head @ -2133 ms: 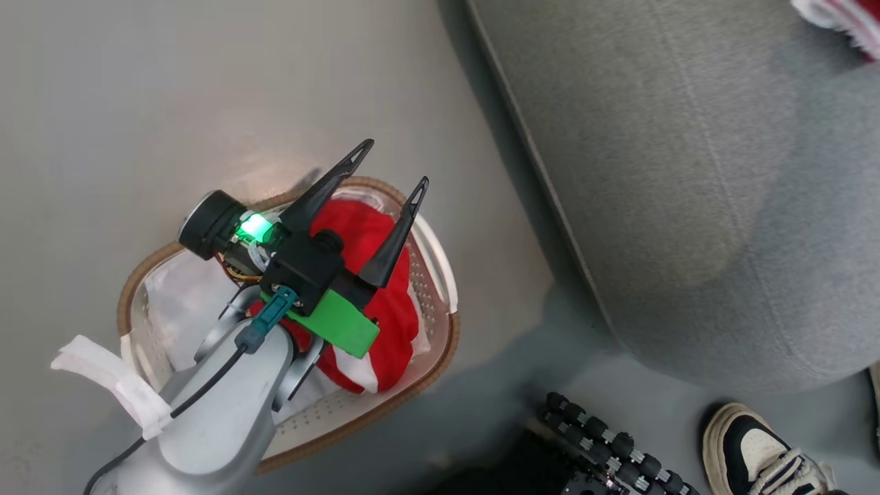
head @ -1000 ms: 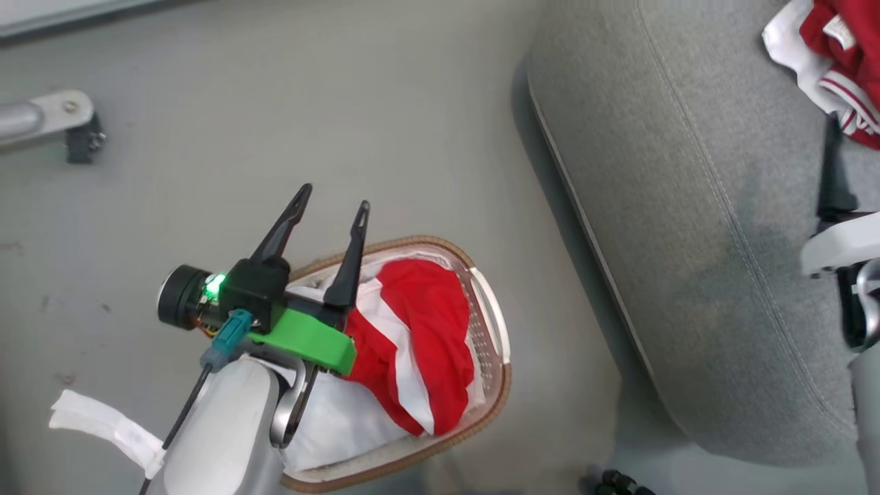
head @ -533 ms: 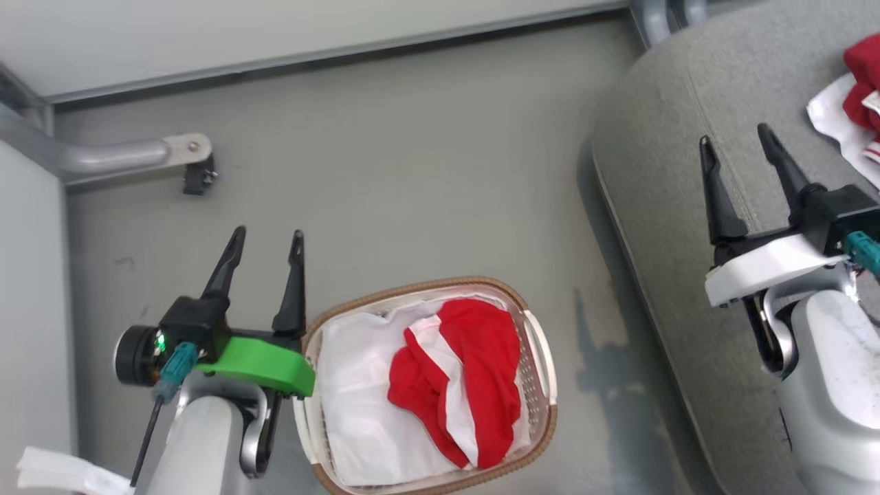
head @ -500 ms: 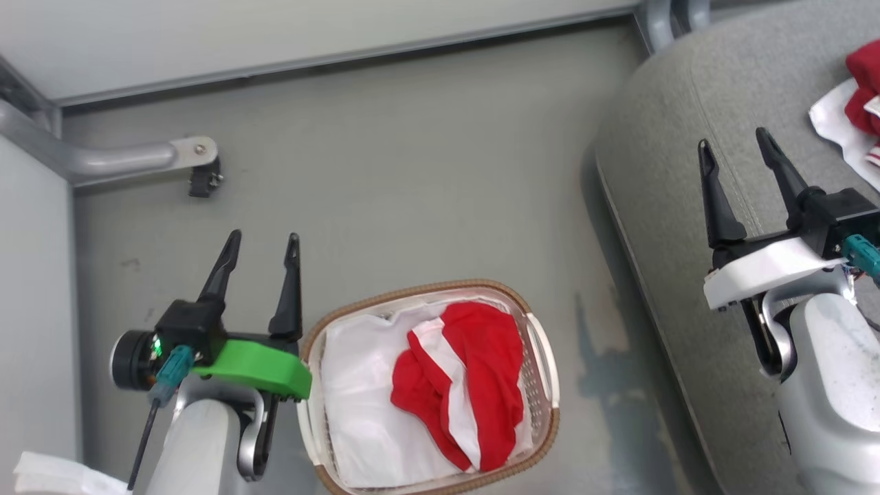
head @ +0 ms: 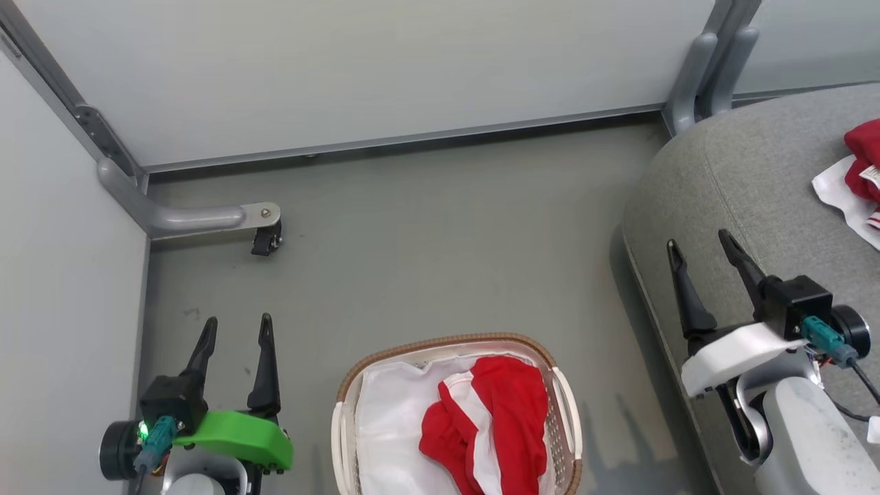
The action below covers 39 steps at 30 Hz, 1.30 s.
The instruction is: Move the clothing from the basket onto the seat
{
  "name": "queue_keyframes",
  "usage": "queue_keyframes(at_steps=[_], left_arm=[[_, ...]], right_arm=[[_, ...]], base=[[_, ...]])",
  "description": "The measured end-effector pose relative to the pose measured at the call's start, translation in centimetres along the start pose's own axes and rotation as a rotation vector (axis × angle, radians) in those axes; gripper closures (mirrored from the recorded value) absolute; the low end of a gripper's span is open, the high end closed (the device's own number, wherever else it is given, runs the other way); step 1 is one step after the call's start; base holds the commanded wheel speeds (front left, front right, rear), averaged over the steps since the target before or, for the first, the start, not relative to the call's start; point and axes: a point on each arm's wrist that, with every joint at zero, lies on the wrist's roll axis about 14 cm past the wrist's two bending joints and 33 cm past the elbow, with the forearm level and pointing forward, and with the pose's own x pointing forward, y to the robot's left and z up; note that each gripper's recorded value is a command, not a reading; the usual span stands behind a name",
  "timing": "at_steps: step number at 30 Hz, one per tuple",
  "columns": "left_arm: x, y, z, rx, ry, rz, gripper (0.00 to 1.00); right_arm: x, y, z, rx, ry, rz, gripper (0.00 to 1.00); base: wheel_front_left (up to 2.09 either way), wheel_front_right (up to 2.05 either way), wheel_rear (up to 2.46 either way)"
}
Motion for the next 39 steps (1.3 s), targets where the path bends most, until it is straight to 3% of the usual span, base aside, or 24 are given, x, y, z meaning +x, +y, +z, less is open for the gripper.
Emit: queue_keyframes(at_steps=[11, 19, 30, 39], left_arm=[[-2.5, 0.2, -0.3, -0.014, 0.006, 0.020, 0.00], [-2.1, -0.2, -1.0, -0.027, 0.026, 0.007, 0.00], [2.6, -3.2, -2.0, -0.047, 0.050, -0.101, 0.00], [6.6, -6.8, -5.9, -0.068, 0.143, -0.221, 0.00]], right_arm=[[-2.2, 0.9, -0.4, 0.024, 0.014, 0.010, 0.00], [-1.7, 1.1, -0.7, 0.029, 0.022, 0.016, 0.00], [2.0, 1.4, -0.1, 0.042, -0.019, 0.027, 0.00], [4.9, 1.6, -1.3, 0.052, -0.018, 0.030, 0.00]], base=[[0.00, 0.00, 0.00], [0.00, 0.00, 0.00], [0.00, 0.00, 0.00], [0.00, 0.00, 0.00]])
